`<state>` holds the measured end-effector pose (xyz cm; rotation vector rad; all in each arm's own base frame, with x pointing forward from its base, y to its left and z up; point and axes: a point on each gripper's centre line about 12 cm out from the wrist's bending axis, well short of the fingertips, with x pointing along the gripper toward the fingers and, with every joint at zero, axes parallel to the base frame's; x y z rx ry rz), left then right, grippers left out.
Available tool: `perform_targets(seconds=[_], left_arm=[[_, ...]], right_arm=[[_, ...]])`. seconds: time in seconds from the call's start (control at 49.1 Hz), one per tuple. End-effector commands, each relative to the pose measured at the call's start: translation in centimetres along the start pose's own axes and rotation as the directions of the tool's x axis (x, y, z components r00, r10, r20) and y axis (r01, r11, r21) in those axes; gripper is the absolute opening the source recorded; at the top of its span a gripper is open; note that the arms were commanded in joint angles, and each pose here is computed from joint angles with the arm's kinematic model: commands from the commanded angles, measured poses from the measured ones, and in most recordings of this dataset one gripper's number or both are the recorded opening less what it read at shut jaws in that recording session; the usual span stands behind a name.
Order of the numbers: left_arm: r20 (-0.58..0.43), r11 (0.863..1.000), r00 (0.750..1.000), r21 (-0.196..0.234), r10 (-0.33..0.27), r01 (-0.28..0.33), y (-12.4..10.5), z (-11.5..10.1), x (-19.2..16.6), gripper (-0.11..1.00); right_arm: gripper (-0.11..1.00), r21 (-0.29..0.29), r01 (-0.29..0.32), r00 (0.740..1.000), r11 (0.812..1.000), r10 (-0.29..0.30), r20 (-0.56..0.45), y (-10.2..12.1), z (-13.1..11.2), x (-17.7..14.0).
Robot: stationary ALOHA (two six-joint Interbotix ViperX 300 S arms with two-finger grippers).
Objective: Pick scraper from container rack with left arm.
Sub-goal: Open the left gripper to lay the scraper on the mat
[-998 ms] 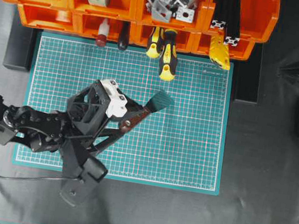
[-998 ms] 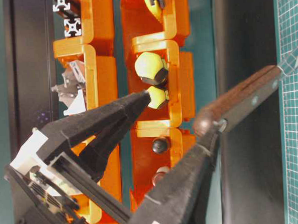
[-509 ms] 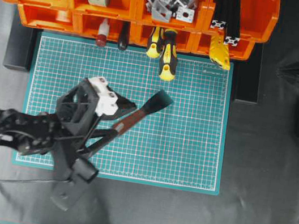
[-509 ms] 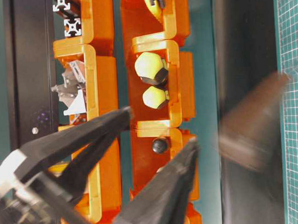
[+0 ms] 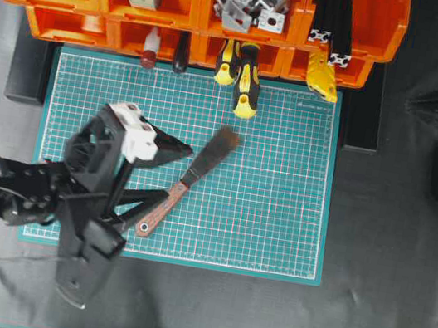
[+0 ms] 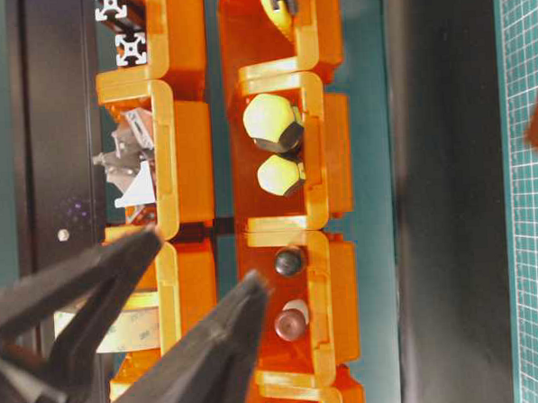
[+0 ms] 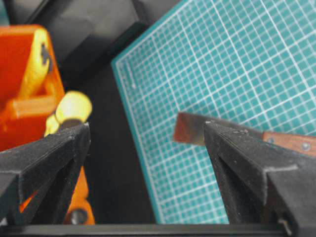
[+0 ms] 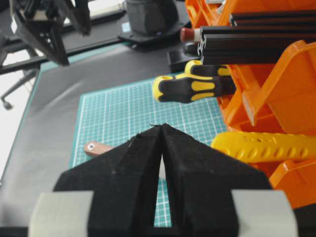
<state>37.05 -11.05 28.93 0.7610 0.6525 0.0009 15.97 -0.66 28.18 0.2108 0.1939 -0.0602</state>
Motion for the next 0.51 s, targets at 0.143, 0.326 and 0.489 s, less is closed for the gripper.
perform_targets(seconds=[0.143,0.326,0.489], left_arm=[[0.069,0.988,0.997,-0.153,-0.017,0.028,-0.6,-0.5,-4.4,0.91],[0.055,0.969,0.998,-0.246,-0.020,0.033,-1.6,-1.8,-7.1,0.91],[0.061,0.936,0.998,-0.350,-0.018,0.038,-1.4,-3.2,-8.6,0.91]], right_arm=[[-0.01,-0.001,-0.003,1.000,1.000,0.003,0.020,0.2,1.1,0.0],[-0.01,-0.001,-0.003,1.000,1.000,0.003,0.020,0.2,1.1,0.0],[-0.01,-0.001,-0.003,1.000,1.000,0.003,0.021,0.2,1.2,0.0]])
